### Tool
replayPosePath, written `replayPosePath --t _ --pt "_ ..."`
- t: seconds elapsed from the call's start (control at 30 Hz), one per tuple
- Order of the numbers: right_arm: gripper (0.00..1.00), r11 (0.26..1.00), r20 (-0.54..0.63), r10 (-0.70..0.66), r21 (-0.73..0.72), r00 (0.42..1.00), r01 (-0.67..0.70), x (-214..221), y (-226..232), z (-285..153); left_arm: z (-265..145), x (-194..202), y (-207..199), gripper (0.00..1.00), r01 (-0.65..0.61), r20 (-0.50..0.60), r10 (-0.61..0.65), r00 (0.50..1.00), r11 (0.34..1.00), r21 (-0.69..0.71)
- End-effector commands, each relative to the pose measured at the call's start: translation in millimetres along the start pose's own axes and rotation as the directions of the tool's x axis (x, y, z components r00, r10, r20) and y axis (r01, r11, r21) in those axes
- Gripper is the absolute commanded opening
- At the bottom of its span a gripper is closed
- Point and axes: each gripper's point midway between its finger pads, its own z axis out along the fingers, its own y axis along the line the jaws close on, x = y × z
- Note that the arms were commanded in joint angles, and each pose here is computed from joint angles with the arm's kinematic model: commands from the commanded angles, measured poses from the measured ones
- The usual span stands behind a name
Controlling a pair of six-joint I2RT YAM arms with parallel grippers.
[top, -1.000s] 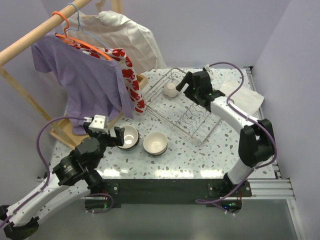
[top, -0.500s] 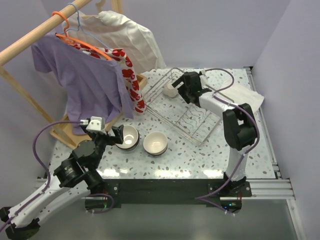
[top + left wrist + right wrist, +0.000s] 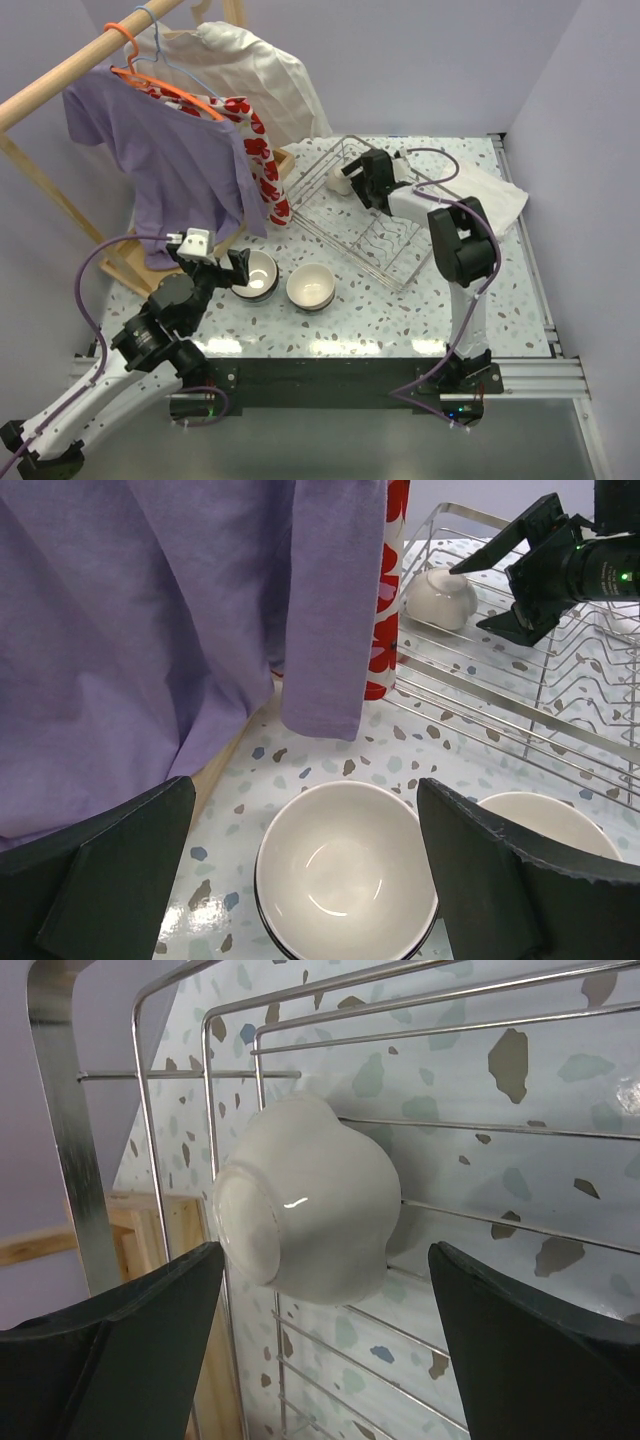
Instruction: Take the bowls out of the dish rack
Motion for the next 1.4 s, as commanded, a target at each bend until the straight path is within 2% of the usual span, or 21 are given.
replayPosePath --t 0.0,0.27,0.47,0.67,1.03,1.17,1.23,1.37 --pt "0.87 0.993 0.057 0.077 -0.093 0.995 -0.071 -14 32 7 0 -19 -4 0.98 0.032 0.063 -0.033 0.997 0.999 0.027" --pt "0.84 0.993 0.046 0.090 -0.076 0.995 -0.087 -6 21 20 2 -19 -4 0.98 0.028 0.060 -0.029 0.998 0.999 0.026" --pt "0.70 0.988 0.015 0.125 -0.092 0.992 -0.123 1 18 20 2 -18 -4 0.98 0.025 0.058 -0.026 0.998 0.999 0.024" --pt "0.54 0.981 0.013 0.132 -0.142 0.991 -0.129 -8 38 2 4 -17 -3 0.98 0.019 0.053 -0.021 0.998 1.000 0.022" --pt "0.35 0.967 0.029 0.106 -0.234 0.994 -0.097 -28 74 -37 4 -17 -2 0.98 0.021 0.054 -0.022 0.998 1.000 0.019" --pt "0.27 0.968 0.039 0.057 -0.247 0.998 -0.045 -34 78 -53 4 -17 -1 0.98 0.020 0.053 -0.021 0.998 1.000 0.016" --pt "0.19 0.968 0.041 0.029 -0.249 0.999 -0.018 -34 76 -61 4 -17 -1 0.98 0.018 0.052 -0.019 0.998 1.000 0.015" --pt "0.13 0.965 0.064 -0.076 -0.247 0.995 0.090 -42 76 -85 4 -17 -2 0.98 0.018 0.051 -0.019 0.999 1.000 0.020"
